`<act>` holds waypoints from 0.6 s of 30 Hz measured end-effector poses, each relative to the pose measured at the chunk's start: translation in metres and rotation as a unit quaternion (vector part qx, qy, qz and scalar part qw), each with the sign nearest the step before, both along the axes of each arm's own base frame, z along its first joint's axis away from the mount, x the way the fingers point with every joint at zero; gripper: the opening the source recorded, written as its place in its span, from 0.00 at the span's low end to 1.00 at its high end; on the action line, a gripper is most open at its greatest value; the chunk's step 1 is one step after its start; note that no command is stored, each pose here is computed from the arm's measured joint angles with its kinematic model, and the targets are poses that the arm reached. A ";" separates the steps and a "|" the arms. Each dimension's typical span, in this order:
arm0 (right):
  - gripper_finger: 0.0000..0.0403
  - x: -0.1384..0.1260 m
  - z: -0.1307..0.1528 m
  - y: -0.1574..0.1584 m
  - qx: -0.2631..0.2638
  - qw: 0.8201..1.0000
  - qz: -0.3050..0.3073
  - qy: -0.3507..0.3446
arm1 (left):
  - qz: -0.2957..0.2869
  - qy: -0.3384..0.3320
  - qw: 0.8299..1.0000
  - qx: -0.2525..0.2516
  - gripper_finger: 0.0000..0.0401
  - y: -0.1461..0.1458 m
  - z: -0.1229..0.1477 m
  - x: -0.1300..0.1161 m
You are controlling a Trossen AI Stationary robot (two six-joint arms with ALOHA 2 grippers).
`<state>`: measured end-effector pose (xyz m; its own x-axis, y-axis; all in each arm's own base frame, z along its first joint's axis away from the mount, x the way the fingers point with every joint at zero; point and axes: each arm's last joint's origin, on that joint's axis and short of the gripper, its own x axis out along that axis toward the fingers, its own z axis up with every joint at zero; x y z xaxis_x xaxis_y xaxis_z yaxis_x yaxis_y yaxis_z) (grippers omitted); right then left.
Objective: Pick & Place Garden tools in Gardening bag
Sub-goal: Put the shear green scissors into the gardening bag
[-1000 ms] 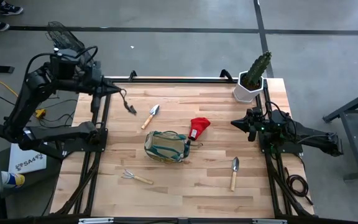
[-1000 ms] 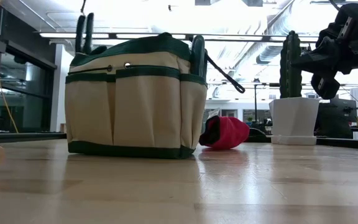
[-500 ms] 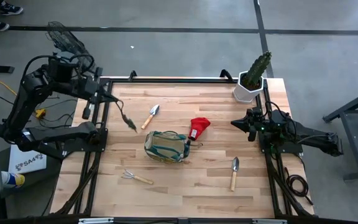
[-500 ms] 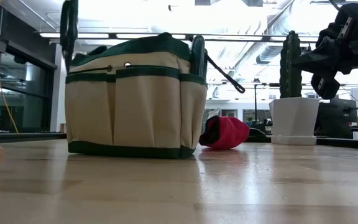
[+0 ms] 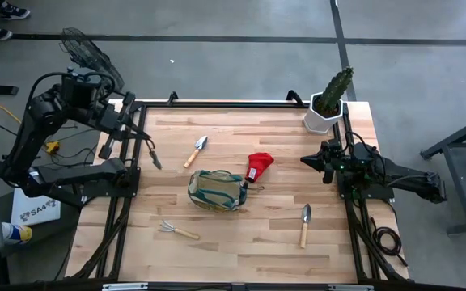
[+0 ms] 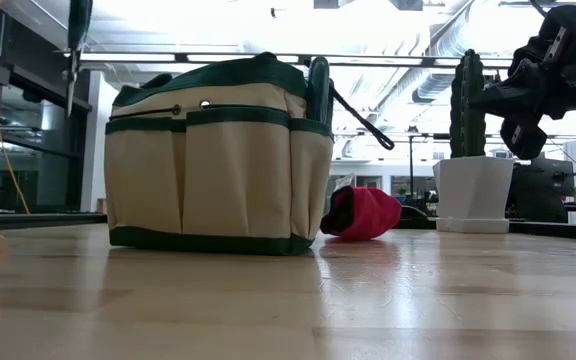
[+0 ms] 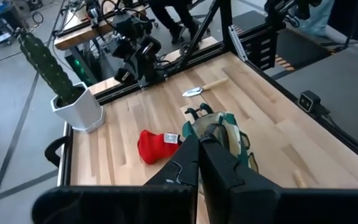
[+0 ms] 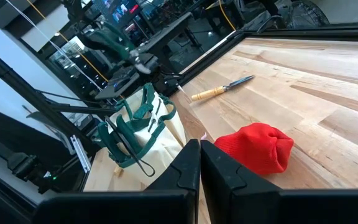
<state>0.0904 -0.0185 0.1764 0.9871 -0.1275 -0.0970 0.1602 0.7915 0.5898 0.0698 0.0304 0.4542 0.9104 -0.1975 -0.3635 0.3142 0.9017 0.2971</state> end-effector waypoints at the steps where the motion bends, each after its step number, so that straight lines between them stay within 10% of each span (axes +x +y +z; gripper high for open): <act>1: 0.01 0.000 0.000 0.000 0.000 1.000 0.000 0.000 | -0.003 -0.001 1.000 0.001 0.00 0.000 0.000 0.000; 18: 0.01 0.000 0.000 0.000 0.000 1.000 0.000 0.000 | -0.091 -0.040 0.995 0.001 0.00 -0.003 0.001 0.001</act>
